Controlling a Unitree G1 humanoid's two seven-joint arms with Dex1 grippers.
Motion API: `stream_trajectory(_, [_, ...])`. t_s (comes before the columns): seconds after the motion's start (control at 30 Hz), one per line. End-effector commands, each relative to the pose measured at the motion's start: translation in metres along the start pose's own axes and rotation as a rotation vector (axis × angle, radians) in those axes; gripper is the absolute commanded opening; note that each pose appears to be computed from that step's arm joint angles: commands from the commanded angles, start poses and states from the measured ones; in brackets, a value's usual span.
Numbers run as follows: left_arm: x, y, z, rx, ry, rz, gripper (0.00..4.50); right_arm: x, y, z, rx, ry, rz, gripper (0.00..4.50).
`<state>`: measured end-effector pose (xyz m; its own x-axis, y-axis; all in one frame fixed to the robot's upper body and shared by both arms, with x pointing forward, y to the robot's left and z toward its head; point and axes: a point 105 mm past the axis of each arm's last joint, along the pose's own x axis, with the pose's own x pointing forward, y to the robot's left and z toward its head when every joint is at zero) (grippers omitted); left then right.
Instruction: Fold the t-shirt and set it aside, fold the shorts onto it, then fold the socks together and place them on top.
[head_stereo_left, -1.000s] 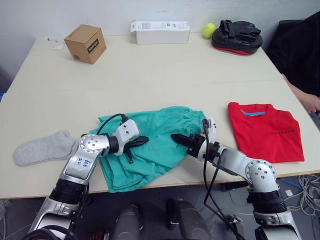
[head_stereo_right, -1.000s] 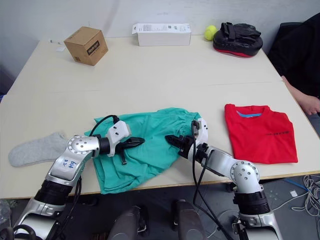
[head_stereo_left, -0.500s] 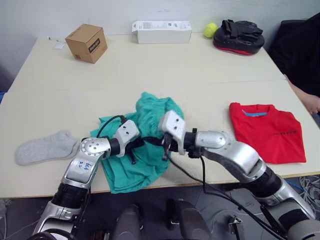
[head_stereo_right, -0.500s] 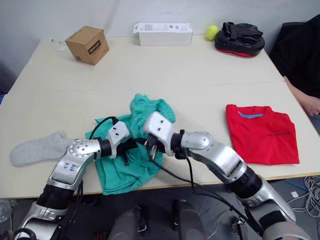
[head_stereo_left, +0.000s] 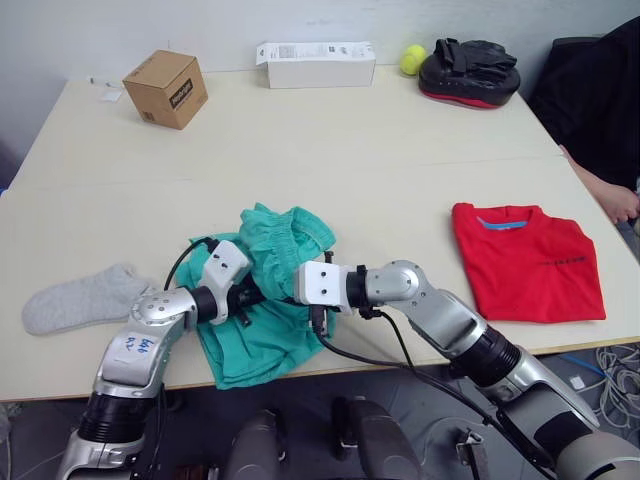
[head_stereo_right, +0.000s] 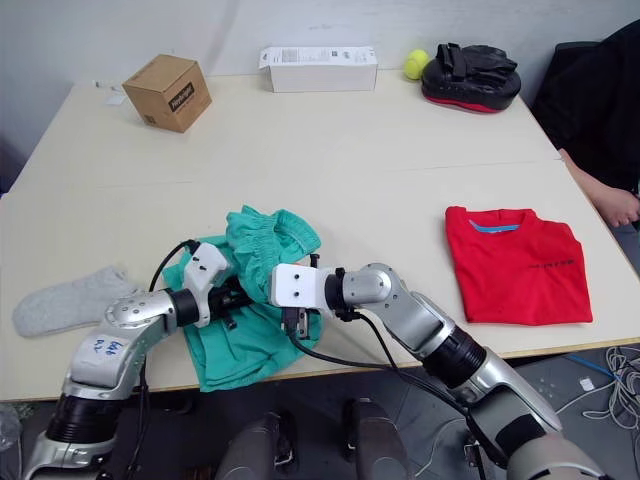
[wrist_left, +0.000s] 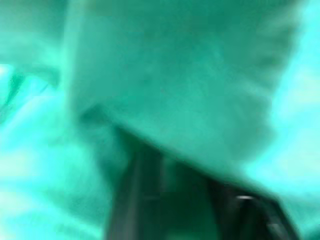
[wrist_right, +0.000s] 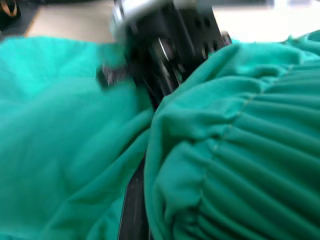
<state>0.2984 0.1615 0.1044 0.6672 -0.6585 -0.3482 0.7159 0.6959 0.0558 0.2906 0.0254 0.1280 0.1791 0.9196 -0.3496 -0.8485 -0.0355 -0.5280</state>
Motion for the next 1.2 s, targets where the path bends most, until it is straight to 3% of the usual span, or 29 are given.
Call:
stream_trajectory(0.03, [-0.034, 0.000, 0.019, 0.004, -0.056, -0.003, 2.82, -0.002, -0.010, 0.015, -0.118, -0.042, -0.014, 0.00])
stream_trajectory(0.2, [-0.084, 0.008, 0.011, -0.098, -0.030, 0.054, 4.45, 0.004, -0.006, 0.023, -0.332, -0.065, 0.035, 0.00])
stream_trajectory(0.23, [-0.090, 0.011, 0.008, -0.099, -0.017, 0.079, 4.48, 0.006, -0.004, 0.024, -0.363, -0.071, 0.048, 0.00])
stream_trajectory(0.27, [-0.095, 0.013, 0.005, -0.100, -0.006, 0.103, 4.50, 0.008, 0.000, 0.025, -0.382, -0.080, 0.065, 0.51])
stream_trajectory(0.43, [-0.106, 0.020, 0.005, -0.102, -0.008, 0.156, 4.50, 0.020, 0.023, 0.026, -0.473, -0.122, 0.171, 2.08])
stream_trajectory(0.67, [-0.110, 0.027, 0.017, -0.075, -0.009, 0.159, 4.50, 0.024, 0.030, 0.031, -0.621, -0.178, 0.241, 4.48])
stream_trajectory(0.77, [-0.113, 0.030, 0.023, -0.062, -0.010, 0.151, 4.50, 0.014, 0.034, 0.030, -0.699, -0.226, 0.298, 4.48])
stream_trajectory(0.97, [-0.130, 0.038, 0.039, -0.053, 0.001, 0.099, 4.50, -0.012, 0.029, 0.051, -0.659, -0.388, 0.296, 4.48])
stream_trajectory(1.1, [-0.134, 0.031, 0.064, -0.038, -0.017, -0.003, 4.50, -0.032, 0.010, 0.068, -0.401, -0.434, 0.245, 4.48])
stream_trajectory(1.2, [-0.121, 0.019, 0.085, 0.030, -0.023, -0.092, 4.50, -0.044, -0.004, 0.059, -0.268, -0.378, 0.208, 4.48])
